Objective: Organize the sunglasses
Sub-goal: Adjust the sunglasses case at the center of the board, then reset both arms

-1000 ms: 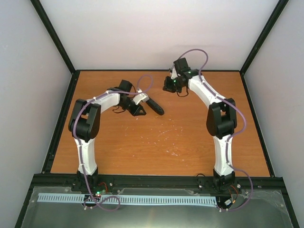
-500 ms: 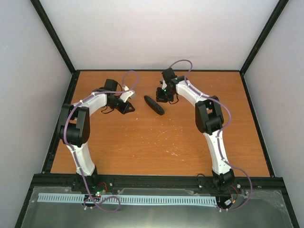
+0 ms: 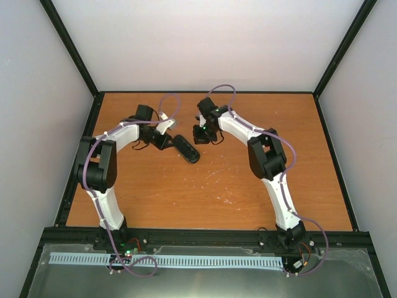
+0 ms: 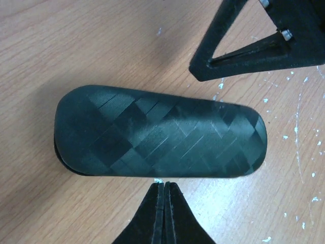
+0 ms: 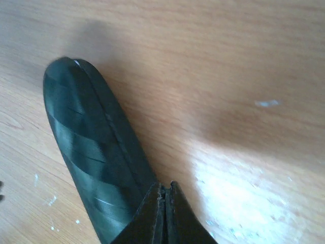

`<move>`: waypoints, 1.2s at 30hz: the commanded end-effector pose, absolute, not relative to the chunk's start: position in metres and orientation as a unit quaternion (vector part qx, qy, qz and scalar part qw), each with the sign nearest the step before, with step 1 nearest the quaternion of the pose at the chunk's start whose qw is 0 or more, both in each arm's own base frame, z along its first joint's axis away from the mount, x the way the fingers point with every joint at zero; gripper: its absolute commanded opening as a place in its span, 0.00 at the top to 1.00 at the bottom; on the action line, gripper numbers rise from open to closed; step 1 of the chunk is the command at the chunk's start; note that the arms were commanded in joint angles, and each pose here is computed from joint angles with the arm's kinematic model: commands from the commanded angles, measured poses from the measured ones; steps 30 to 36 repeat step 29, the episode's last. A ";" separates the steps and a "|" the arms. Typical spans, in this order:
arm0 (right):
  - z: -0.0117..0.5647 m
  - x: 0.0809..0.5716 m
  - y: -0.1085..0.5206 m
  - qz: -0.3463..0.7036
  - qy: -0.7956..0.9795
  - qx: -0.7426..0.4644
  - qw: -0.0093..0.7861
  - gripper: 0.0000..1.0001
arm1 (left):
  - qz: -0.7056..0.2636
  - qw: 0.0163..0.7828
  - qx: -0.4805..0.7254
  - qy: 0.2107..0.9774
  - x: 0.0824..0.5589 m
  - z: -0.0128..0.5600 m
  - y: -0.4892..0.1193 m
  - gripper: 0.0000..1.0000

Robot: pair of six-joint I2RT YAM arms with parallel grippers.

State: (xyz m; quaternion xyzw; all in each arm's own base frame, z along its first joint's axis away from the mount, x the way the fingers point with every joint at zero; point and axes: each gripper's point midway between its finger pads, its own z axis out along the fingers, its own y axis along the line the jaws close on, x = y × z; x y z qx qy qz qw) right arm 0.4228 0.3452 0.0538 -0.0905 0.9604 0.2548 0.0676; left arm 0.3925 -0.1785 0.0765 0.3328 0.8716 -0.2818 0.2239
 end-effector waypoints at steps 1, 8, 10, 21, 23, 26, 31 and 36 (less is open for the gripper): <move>0.102 0.427 0.317 0.229 0.963 -0.079 0.118 0.95 | -0.282 0.287 0.327 0.855 0.404 0.119 -0.177 0.99; 0.172 0.448 0.195 0.177 0.958 0.065 0.218 0.75 | -0.230 0.406 0.258 0.846 0.428 0.189 -0.135 0.91; 0.177 0.449 0.149 0.158 0.952 0.120 0.235 0.69 | -0.215 0.420 0.211 0.856 0.433 0.196 -0.112 0.84; 0.145 0.452 0.081 0.109 0.950 0.192 0.219 0.69 | -0.183 0.341 0.104 0.916 0.402 0.157 -0.052 0.70; 0.138 0.454 0.081 0.106 0.951 0.193 0.217 0.69 | -0.184 0.345 0.116 0.913 0.400 0.162 -0.054 0.69; 0.133 0.454 0.083 0.107 0.953 0.187 0.213 0.71 | -0.175 0.344 0.126 0.914 0.402 0.164 -0.052 0.69; 0.129 0.452 0.082 0.105 0.953 0.181 0.217 0.70 | -0.169 0.331 0.131 0.919 0.407 0.162 -0.050 0.69; 0.129 0.452 0.082 0.105 0.953 0.181 0.217 0.70 | -0.169 0.331 0.131 0.919 0.407 0.162 -0.050 0.69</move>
